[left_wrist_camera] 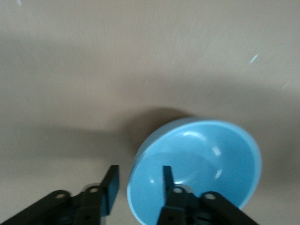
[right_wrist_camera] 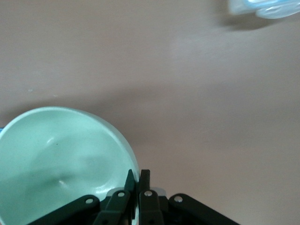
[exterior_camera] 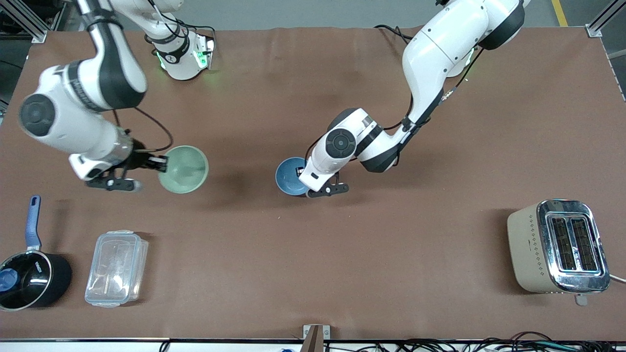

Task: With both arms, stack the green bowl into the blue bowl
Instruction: 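Carry the green bowl and blue bowl toward each other at table center, then release the blue bowl and lift the left gripper away while the right gripper holds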

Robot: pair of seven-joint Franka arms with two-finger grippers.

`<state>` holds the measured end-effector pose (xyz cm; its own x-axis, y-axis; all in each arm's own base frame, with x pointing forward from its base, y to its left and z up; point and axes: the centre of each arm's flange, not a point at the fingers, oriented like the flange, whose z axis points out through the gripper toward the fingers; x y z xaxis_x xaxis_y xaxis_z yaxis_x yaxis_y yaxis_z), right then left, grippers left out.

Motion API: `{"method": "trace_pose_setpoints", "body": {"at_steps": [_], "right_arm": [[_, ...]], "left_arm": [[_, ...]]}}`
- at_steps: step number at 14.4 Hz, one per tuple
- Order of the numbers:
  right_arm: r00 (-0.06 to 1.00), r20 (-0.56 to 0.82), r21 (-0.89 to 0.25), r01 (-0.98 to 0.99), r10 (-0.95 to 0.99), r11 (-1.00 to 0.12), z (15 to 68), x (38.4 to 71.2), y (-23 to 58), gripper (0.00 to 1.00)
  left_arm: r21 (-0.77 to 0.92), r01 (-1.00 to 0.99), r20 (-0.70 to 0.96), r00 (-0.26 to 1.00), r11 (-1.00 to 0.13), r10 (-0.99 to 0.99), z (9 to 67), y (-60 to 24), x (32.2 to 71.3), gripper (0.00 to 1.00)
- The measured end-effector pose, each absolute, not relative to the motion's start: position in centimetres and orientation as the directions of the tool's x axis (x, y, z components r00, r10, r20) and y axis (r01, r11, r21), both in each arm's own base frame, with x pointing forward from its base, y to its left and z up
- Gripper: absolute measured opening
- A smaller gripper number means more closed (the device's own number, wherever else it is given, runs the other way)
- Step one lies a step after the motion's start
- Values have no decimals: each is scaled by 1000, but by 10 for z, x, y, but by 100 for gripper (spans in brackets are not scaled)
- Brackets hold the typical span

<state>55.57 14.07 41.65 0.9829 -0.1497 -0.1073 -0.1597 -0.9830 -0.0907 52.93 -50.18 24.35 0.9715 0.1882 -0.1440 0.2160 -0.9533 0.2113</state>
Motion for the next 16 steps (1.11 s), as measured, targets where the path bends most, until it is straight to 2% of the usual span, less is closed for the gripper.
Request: {"method": "trace_pose_setpoints", "body": {"at_steps": [2, 5, 6, 9, 16], "right_arm": [[978, -76, -111, -201, -193, -973, 419, 544, 201, 5], [971, -44, -154, -239, -235, -959, 409, 524, 268, 5], [970, -39, -160, -245, -241, -956, 400, 520, 283, 5], [964, -12, -153, -264, -265, -952, 365, 515, 316, 5], [961, 3, -156, -273, -277, -949, 295, 497, 351, 5]], "left_arm": [[223, 257, -79, 966, -940, 246, 298, -467, 568, 70], [189, 310, 35, 946, -932, 322, 427, -362, 620, 97], [162, 311, 60, 944, -937, 324, 465, -320, 627, 100], [63, 231, 127, 963, -971, 237, 538, -229, 627, 100], [-91, -35, 125, 991, -995, -47, 619, -98, 601, 100]]}}
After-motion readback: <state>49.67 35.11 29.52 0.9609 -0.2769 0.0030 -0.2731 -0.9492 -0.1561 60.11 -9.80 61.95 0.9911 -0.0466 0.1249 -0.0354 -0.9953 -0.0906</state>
